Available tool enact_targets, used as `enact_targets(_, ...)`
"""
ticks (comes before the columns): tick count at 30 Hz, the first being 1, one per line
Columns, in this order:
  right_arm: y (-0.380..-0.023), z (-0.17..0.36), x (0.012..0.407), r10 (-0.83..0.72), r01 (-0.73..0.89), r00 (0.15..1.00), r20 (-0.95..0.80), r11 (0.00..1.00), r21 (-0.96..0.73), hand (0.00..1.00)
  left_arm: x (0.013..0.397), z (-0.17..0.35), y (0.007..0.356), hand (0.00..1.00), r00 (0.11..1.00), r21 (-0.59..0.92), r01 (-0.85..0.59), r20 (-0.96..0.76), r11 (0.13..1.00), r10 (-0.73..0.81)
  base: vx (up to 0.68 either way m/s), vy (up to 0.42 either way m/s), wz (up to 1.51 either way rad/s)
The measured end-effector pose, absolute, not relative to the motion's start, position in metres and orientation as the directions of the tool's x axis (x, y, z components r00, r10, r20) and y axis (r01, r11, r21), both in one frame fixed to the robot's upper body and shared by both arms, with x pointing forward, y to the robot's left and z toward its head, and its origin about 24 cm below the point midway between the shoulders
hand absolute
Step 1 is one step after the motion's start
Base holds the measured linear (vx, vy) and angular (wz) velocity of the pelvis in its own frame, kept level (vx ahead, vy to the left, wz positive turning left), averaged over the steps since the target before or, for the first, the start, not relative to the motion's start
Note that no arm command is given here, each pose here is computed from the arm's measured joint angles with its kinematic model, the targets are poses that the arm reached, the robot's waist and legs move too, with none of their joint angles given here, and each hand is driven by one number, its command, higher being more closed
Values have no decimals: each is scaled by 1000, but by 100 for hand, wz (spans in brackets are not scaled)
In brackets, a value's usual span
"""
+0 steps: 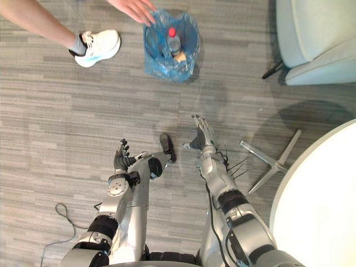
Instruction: Gather rubbish on tea table into small bin, then transfer packed bag to large trash can.
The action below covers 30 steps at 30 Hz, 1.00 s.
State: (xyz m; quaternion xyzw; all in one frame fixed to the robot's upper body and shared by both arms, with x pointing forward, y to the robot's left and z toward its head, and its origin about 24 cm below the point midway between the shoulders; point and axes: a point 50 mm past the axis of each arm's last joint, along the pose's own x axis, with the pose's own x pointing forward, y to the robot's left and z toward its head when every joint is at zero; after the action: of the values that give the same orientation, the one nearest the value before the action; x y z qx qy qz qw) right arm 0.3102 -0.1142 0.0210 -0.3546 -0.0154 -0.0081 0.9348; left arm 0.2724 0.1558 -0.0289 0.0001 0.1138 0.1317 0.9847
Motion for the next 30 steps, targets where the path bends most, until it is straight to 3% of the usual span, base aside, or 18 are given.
enact_targets(3, -125, -8, 288, -80, 12, 991, -104, 844, -537, 0, 252, -53, 161, 0, 920, 103, -199, -324, 974, 222, 93, -80, 8)
enact_targets(7, -144, -38, 266, -145, 17, 960, -240, 885, -466, 0, 229, -74, 168, 0, 887, 146, -161, -412, 976, 208, 97, -25, 1)
enact_targets(9, -163, -73, 237, -205, 8, 890, -406, 899, -437, 0, 206, -94, 174, 0, 841, 163, -149, -499, 975, 212, 185, -7, 9)
enact_targets(14, -186, -108, 189, -272, 3, 780, -564, 902, -432, 0, 175, -115, 179, 0, 777, 197, -96, -598, 976, 197, 164, -4, -5)
enact_targets(25, -191, -114, 176, -261, -26, 762, -593, 902, -431, 0, 153, -126, 187, 0, 729, 209, -100, -650, 973, 215, 41, -39, -4)
enact_targets(30, -209, -117, 159, -306, -22, 736, -604, 881, -473, 0, 151, -124, 189, 0, 729, 206, -130, -643, 970, 234, 27, 25, 1)
